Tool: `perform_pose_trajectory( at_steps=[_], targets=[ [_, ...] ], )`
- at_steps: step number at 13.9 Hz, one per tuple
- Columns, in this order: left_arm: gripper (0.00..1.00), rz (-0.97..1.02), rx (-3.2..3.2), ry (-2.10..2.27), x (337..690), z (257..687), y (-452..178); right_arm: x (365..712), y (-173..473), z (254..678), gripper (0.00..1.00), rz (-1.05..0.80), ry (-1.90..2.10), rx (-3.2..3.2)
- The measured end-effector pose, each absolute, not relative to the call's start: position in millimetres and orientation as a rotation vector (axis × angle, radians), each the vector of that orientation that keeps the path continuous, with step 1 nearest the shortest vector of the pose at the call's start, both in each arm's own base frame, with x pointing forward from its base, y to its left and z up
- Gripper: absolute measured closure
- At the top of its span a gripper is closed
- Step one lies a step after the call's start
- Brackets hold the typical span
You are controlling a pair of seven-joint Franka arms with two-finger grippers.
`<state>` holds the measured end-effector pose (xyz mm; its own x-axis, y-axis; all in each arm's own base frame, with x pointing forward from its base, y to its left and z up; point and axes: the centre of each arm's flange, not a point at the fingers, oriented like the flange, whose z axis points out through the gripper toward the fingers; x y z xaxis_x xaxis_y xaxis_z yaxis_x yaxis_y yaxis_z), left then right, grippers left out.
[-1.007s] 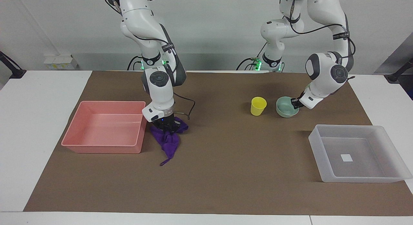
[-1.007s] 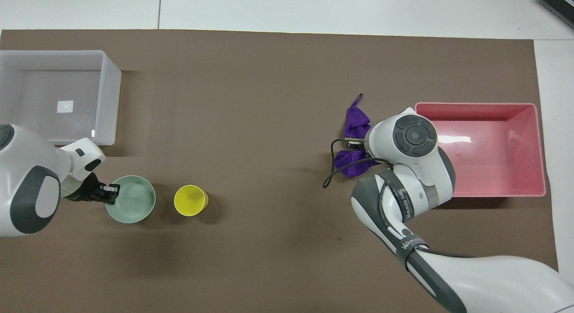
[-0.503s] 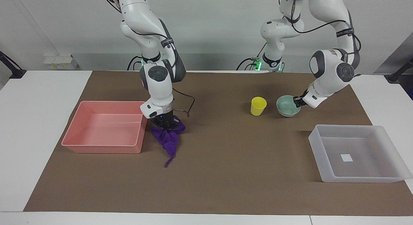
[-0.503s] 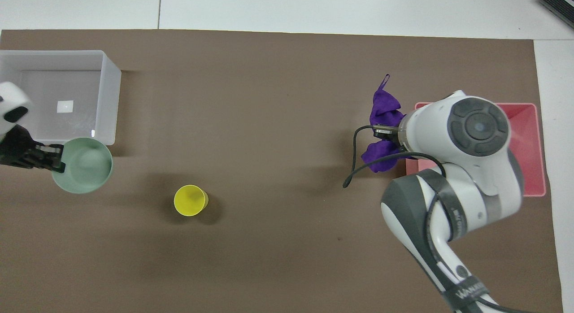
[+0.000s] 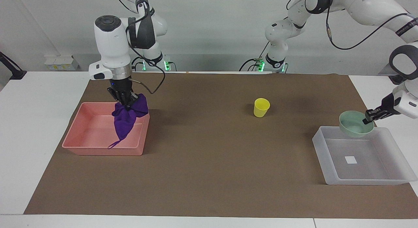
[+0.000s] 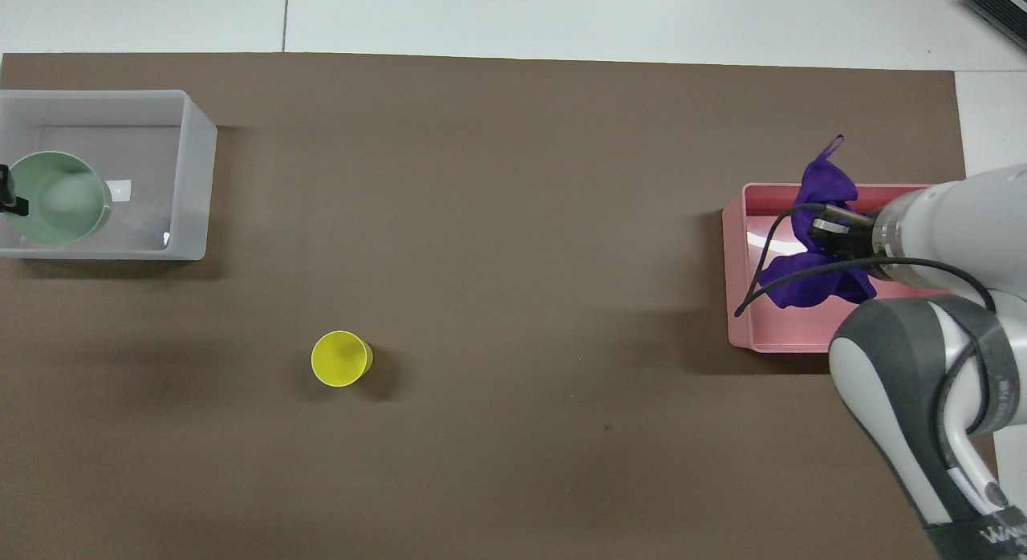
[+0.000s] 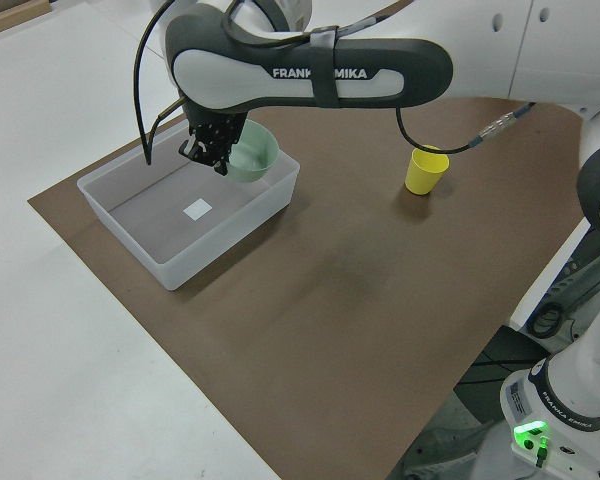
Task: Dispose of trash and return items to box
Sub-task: 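Lower the bowl into the clear bin while the right gripper drops the cloth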
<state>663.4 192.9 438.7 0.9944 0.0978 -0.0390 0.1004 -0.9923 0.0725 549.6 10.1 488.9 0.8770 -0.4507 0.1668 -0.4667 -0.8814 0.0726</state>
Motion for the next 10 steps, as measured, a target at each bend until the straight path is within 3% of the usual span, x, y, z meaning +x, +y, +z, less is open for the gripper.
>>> perform_pose_trajectory(
  at_steps=[3,4,9,10],
  targets=[
    [0.96,0.051,3.067,0.15,689.5,388.8,195.6,538.5,-18.8,458.8,0.89,0.13,-0.782,2.907],
    [0.96,0.078,3.068,0.151,694.4,379.7,196.2,537.7,-19.8,455.9,0.83,0.128,-0.765,2.912],
    [0.96,0.049,3.059,0.154,699.5,346.6,197.5,549.5,-18.6,482.5,0.27,0.231,-0.662,2.944],
    [0.89,0.042,3.058,0.151,699.9,343.2,196.3,552.1,-15.8,493.3,0.18,0.239,-0.62,2.95]
  ],
)
